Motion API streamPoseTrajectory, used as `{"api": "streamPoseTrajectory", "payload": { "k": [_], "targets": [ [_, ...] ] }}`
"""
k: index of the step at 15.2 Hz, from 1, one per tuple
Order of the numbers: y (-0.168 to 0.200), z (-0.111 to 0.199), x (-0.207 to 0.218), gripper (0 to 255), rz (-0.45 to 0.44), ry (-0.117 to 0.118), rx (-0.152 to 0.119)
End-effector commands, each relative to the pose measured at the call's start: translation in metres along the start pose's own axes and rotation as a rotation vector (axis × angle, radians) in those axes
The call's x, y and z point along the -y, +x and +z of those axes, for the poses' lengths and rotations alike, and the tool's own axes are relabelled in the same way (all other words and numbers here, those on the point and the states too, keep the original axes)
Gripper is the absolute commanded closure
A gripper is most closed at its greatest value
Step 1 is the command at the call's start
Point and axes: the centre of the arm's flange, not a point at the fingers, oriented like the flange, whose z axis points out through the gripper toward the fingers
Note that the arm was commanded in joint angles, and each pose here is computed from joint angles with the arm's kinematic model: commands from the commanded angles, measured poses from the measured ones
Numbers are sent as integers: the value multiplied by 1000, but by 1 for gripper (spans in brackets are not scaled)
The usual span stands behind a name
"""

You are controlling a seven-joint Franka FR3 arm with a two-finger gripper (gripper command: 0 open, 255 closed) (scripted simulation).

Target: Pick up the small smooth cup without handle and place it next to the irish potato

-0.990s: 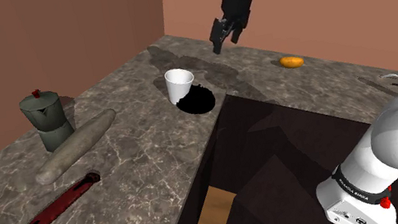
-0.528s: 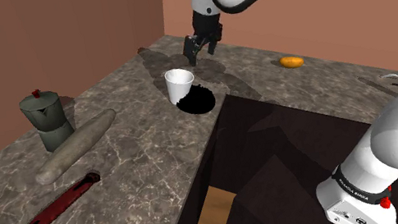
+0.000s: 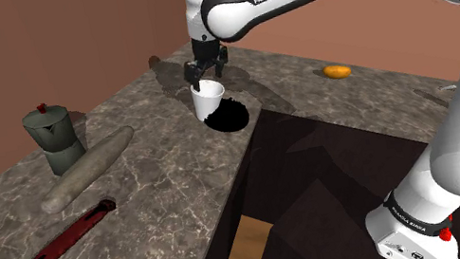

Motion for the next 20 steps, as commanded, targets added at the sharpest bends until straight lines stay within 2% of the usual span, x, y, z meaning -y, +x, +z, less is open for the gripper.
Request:
{"api": "streamPoseTrajectory", "payload": {
  "k": [1, 4, 11, 19, 20],
  "targets": [
    [19, 20, 13, 0, 6, -10, 8],
    [45, 46, 29, 0, 12, -23, 19],
    [44, 83, 28, 0, 12, -23, 19],
    [44, 86, 28, 0, 12, -23, 19],
    [44, 86, 28, 255, 12, -23, 19]
  ]
}}
